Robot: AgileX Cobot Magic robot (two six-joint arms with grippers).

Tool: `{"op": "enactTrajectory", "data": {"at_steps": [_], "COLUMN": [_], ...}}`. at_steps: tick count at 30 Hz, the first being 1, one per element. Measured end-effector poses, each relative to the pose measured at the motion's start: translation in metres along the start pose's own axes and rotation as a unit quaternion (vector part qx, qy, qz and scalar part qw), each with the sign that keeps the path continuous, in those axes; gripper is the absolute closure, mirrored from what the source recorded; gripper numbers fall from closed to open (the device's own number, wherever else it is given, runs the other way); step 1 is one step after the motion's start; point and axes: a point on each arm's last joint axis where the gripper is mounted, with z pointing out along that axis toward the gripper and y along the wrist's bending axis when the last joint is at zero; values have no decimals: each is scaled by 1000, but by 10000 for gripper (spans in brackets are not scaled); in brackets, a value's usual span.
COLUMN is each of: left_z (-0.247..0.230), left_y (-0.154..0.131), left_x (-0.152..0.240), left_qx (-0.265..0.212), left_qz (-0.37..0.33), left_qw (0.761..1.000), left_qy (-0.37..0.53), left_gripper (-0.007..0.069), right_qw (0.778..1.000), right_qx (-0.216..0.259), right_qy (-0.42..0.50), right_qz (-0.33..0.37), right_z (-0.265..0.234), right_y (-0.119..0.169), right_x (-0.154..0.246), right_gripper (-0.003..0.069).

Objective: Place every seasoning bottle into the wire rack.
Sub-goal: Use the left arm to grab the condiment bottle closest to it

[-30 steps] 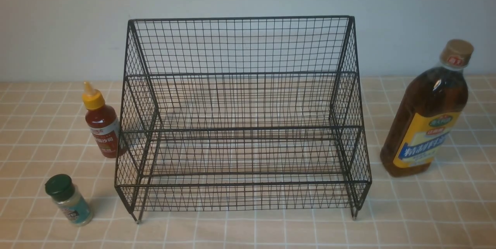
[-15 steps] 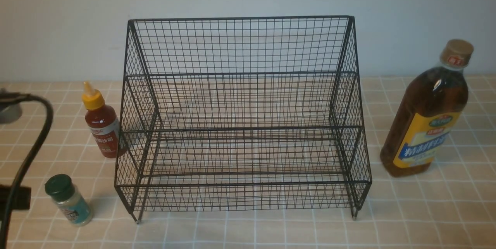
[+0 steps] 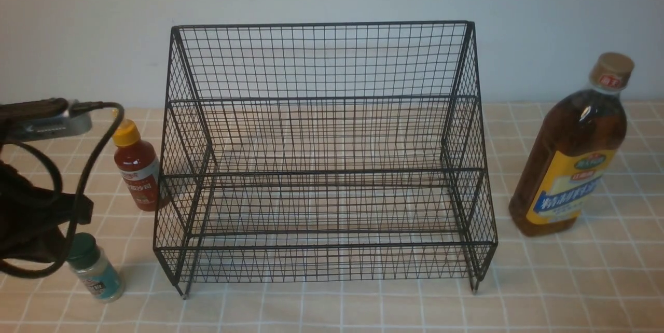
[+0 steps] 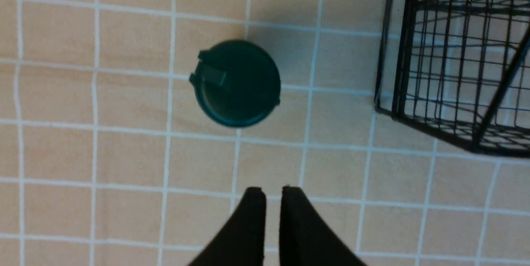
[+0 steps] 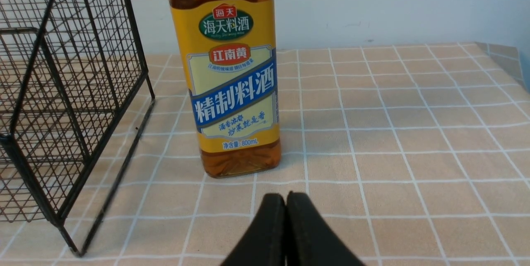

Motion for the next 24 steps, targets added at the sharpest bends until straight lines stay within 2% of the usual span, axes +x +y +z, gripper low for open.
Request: {"op": "enactTrajectory", "data": {"at_steps": [2, 11, 13, 16, 24], "left_z": [6, 25, 34, 48, 72], "left_y": [1, 8, 9, 10, 13], "left_x": [-6, -19, -22, -27, -31], "left_qx": [-2, -26, -28, -28, -28], "left_qz": [3, 36, 36, 35, 32], "left_qw": [1000, 999, 999, 999, 999], "left_qy": [-13, -23, -17, -12, 15], "left_gripper": [510, 155, 108, 76, 81], "right_qw": [1000, 1000, 1000, 1000, 1000], "right_qx": [0, 0, 0, 0, 0], "right_qy": [0, 0, 0, 0, 0], "right_qz": [0, 0, 0, 0, 0], "right_z": [0, 0, 0, 0, 0], "right_y": [0, 0, 0, 0, 0], "right_x": [0, 0, 0, 0, 0], "right_gripper": [669, 669, 669, 669, 669]}}
